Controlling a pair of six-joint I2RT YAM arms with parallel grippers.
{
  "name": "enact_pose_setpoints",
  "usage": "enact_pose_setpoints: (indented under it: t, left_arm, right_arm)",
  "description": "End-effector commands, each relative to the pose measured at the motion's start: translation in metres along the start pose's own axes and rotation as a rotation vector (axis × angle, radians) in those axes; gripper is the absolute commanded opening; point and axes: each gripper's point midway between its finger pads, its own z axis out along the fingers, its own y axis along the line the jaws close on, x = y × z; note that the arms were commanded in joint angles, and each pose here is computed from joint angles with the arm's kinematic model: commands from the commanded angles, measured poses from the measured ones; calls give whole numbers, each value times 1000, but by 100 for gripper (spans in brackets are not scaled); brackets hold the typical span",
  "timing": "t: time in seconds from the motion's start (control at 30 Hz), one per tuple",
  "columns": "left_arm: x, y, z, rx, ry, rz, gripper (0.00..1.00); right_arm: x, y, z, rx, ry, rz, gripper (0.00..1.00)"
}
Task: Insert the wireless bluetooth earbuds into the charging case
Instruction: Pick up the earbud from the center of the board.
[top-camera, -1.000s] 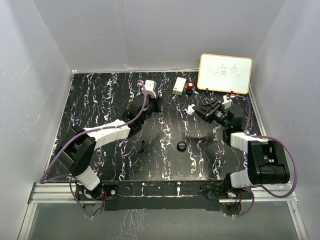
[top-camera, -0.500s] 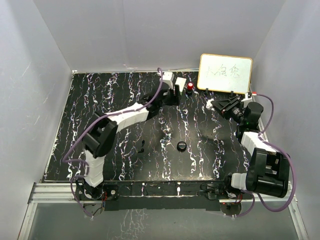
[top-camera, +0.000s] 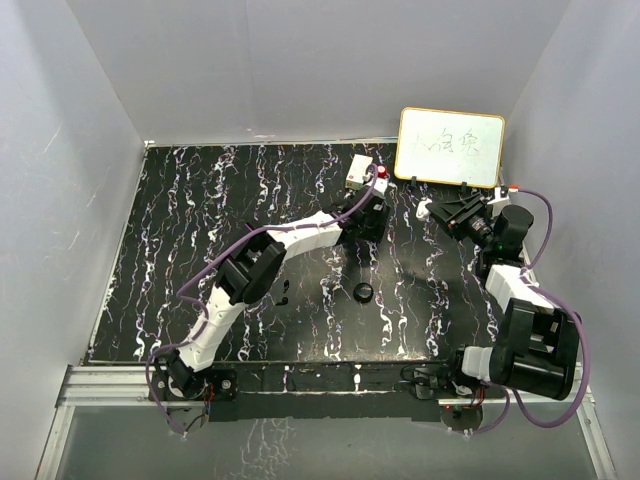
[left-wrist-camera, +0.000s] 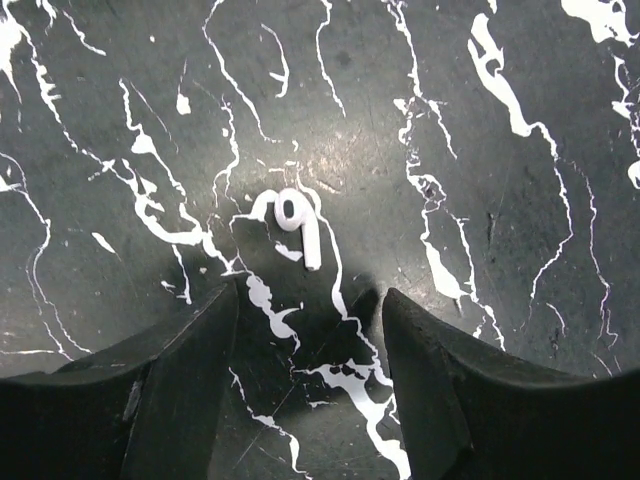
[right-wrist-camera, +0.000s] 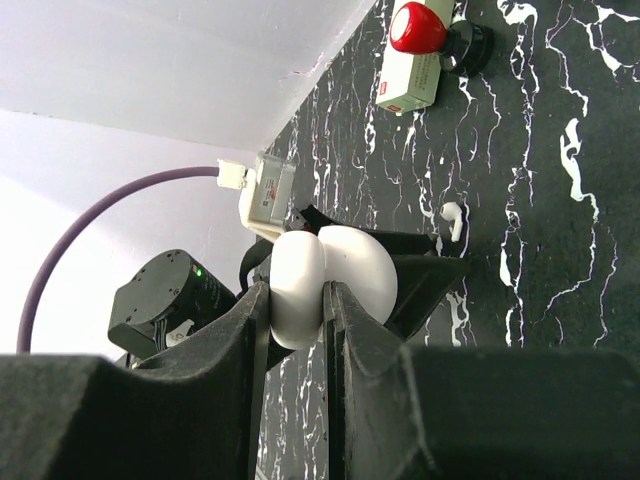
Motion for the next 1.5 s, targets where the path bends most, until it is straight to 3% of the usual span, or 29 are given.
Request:
enact_pose_setpoints:
  t: [0.0, 0.67, 1.47]
  left_arm:
    - [-28, 3, -10, -45, -40, 31, 58]
    - [-21, 12, 17, -104, -50, 103, 51]
    - [-11, 11, 30, -99, -24, 116, 30]
  right_arm:
    - [-9, 22, -4, -70, -22, -67, 0]
    - [-3, 17, -5, -74, -9, -47, 0]
    - [-2, 15, -4, -75, -2, -41, 0]
